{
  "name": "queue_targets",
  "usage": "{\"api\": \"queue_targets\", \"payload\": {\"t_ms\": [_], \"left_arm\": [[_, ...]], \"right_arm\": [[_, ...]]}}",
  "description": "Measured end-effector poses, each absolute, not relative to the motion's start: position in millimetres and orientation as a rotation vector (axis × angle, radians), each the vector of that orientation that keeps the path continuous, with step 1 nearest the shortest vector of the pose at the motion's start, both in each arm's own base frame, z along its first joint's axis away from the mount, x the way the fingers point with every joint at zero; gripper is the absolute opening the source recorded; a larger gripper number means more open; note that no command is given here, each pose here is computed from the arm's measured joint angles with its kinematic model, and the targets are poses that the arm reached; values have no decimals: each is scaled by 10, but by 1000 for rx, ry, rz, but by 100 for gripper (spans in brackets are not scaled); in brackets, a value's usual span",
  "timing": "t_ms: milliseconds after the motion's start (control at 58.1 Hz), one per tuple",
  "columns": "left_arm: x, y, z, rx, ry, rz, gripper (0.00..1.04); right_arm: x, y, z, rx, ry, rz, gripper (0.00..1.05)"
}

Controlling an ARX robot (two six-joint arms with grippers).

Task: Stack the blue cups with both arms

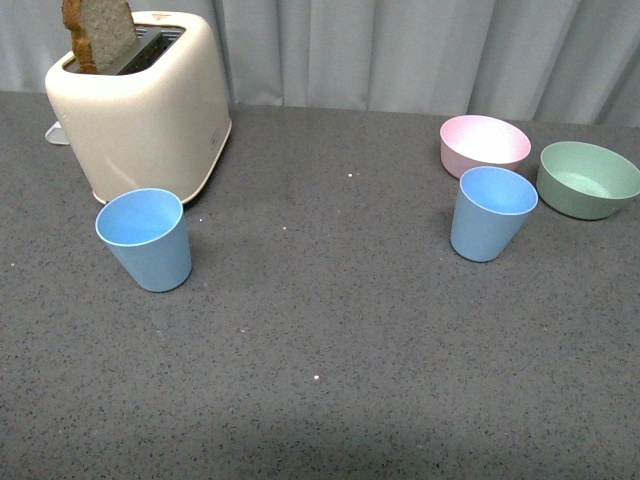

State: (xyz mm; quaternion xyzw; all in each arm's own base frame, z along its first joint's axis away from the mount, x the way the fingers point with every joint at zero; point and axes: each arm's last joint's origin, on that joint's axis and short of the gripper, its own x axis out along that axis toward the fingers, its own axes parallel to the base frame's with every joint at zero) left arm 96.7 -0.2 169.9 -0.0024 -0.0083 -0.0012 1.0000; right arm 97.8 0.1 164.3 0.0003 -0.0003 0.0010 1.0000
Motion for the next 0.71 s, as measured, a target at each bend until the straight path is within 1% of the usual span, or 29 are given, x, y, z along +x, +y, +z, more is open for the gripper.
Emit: {"api": "queue_targets", "payload": {"t_ms": [706], "left_arm": [[967,-3,1699,-5,-17,-3,98]], "right_arm": [[978,1,1643,1,-1,2,95]]}}
